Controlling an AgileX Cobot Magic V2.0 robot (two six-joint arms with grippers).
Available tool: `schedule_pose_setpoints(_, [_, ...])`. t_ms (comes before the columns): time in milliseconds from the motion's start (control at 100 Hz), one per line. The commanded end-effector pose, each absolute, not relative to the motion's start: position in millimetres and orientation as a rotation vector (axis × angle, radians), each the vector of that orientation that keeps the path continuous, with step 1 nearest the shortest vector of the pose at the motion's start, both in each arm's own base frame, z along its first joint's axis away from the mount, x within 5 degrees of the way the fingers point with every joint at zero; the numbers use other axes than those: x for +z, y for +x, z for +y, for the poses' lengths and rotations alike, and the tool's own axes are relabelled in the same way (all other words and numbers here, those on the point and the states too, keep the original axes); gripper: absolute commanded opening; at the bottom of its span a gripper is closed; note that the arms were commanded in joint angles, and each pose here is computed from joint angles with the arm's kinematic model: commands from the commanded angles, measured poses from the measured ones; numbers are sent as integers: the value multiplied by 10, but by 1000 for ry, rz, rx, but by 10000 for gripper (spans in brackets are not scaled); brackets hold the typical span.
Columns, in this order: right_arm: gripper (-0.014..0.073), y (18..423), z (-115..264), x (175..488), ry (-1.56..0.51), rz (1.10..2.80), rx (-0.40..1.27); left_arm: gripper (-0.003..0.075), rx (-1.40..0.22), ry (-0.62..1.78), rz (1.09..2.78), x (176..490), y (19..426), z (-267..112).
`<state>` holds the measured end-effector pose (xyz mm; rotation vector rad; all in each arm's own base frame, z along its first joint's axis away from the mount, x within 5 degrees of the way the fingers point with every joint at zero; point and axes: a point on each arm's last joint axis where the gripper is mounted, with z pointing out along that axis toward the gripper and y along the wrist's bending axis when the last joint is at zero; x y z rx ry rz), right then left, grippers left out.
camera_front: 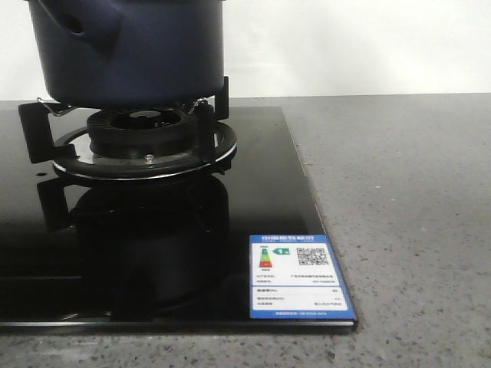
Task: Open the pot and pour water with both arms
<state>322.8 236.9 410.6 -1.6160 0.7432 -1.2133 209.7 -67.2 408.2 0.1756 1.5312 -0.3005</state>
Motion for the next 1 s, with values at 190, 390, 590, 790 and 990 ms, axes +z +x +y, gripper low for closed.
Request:
schedule_pose_setpoints(190, [311,3061,2242,4502,-1515,678,-1269,326,-288,120,1373,4352,2015,-599])
schedule_pose_setpoints(390, [311,3061,2242,4502,-1513,681,-1265,325,-288,120,1373,4352,2015,-599])
schedule_pose_setpoints(590, [311,3065,2216,4505,-1393,843,-1120,326,-288,120,1373,4352,2015,-599])
schedule_pose_setpoints(790, [311,2978,1952,4605,-969,1293,-807,326,-288,120,1373,4352,2015,-599])
schedule_pose_setpoints(990, [311,2793,1584,4714,-645,1598,-510,325,-287,121,1373,4353,2015,-599])
